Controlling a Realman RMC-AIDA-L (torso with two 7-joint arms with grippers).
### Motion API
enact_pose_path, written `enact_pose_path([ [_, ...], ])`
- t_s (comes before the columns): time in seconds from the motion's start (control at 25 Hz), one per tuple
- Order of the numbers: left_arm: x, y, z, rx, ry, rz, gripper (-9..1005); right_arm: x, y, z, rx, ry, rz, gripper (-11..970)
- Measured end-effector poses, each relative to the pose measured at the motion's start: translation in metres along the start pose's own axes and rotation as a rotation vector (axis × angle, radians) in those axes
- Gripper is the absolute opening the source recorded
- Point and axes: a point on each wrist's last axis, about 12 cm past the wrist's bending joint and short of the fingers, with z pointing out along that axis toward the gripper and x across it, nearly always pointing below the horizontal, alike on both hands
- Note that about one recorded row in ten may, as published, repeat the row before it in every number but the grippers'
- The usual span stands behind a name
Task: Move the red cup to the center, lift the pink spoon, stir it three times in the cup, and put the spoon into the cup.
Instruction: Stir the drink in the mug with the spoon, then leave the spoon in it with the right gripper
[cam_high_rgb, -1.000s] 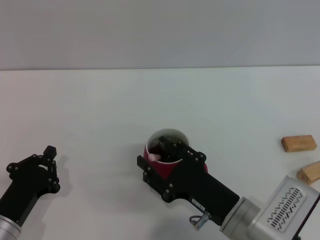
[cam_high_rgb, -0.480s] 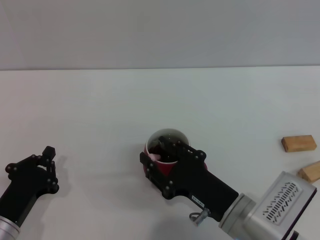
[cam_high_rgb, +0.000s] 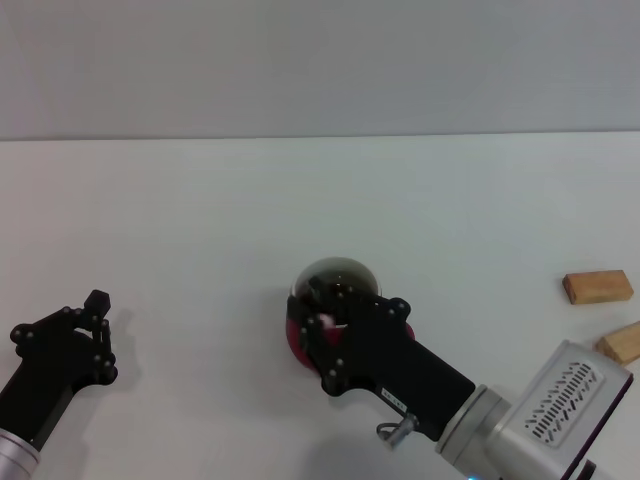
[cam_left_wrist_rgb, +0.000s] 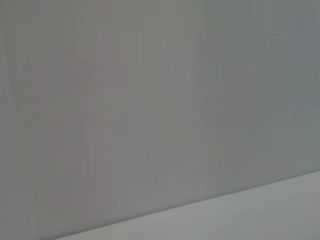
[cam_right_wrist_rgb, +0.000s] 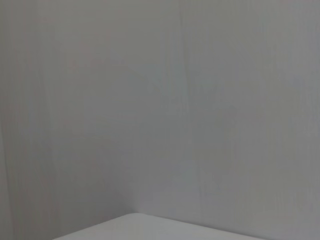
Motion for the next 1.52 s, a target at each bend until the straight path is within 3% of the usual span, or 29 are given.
enact_pose_path([
  [0.36,0.000,0.000,0.001,0.001,0.002,0.001,-2,-0.001,-0.003,0.000,0.010,-0.003,0.001,123],
  [0.8,0.000,0.000,0.002,0.006,0.003,0.003,-2,0.003,0.001,-0.005,0.000,0.013,0.002,134],
  [1.4,0.001,0.000,-0.001,0.001,0.010,0.002,-2,0.005,0.004,-0.014,0.021,0.002,0.024,293],
  [1.52,0.001,0.000,-0.001,0.000,0.011,0.001,-2,0.004,0.004,-0.014,0.022,-0.003,0.024,277],
])
